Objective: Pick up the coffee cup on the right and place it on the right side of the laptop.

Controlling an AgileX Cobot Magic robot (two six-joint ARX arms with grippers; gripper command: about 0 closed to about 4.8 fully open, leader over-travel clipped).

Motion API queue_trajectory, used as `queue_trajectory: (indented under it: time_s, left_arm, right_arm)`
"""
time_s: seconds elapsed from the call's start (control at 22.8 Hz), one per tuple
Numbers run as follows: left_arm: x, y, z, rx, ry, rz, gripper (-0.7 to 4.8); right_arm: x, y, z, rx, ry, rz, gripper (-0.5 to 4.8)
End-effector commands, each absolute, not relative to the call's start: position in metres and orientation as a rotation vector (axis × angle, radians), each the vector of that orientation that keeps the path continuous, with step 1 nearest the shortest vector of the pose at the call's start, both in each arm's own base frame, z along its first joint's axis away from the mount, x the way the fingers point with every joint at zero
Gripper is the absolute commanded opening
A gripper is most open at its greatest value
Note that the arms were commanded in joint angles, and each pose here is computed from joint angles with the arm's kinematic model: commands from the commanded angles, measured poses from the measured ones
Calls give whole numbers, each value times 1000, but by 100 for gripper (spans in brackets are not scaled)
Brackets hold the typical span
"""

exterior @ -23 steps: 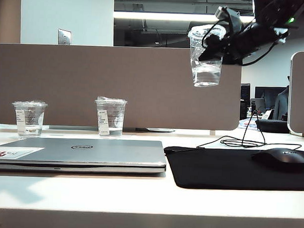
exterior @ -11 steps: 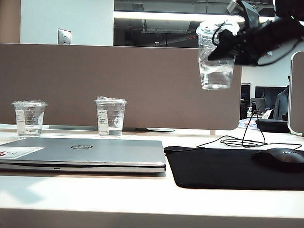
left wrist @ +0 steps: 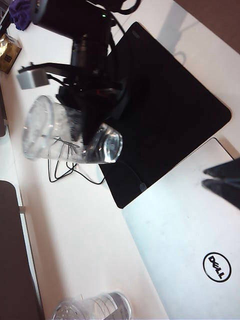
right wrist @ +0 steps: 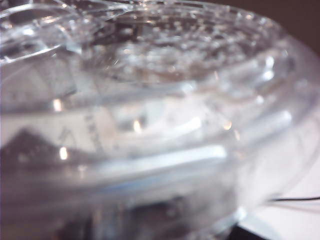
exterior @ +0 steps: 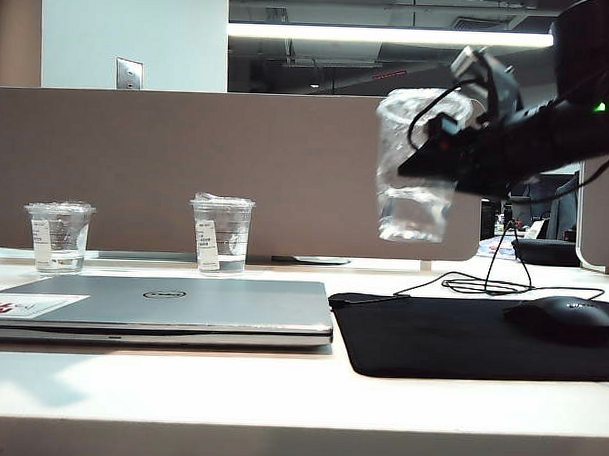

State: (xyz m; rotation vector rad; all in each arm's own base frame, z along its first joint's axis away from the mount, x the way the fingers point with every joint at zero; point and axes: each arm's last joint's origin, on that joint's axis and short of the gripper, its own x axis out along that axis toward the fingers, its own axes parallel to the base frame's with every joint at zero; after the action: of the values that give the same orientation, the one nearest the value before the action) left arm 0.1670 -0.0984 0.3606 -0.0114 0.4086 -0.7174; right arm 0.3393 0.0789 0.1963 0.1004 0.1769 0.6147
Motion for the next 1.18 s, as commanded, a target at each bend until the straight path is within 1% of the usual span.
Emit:
queue_trajectory:
  time_s: [0.04,0.18,0.39,0.66,0.79,1.18]
  left_arm:
    - [166,-98,363,-11,391,-725,-5]
    - [166,-98,363,-11,391,-725,-5]
    - [166,-98,363,-11,391,-725,-5]
    - [166,-98,363,-11,391,-725,-5]
    - [166,-98,363,-11,391,-725,-5]
    - [166,-98,363,-11,391,-725,-5]
  right_arm:
    - [331,82,197,81,115,581,231]
    - [321,83,184,78,132,549,231]
    - [307,79,171,77,111,551,231]
    - [293,88,158,48,141,589,231]
    - [287,90,151,25,159,580,232]
    - [285,96,133,13,207,580,233]
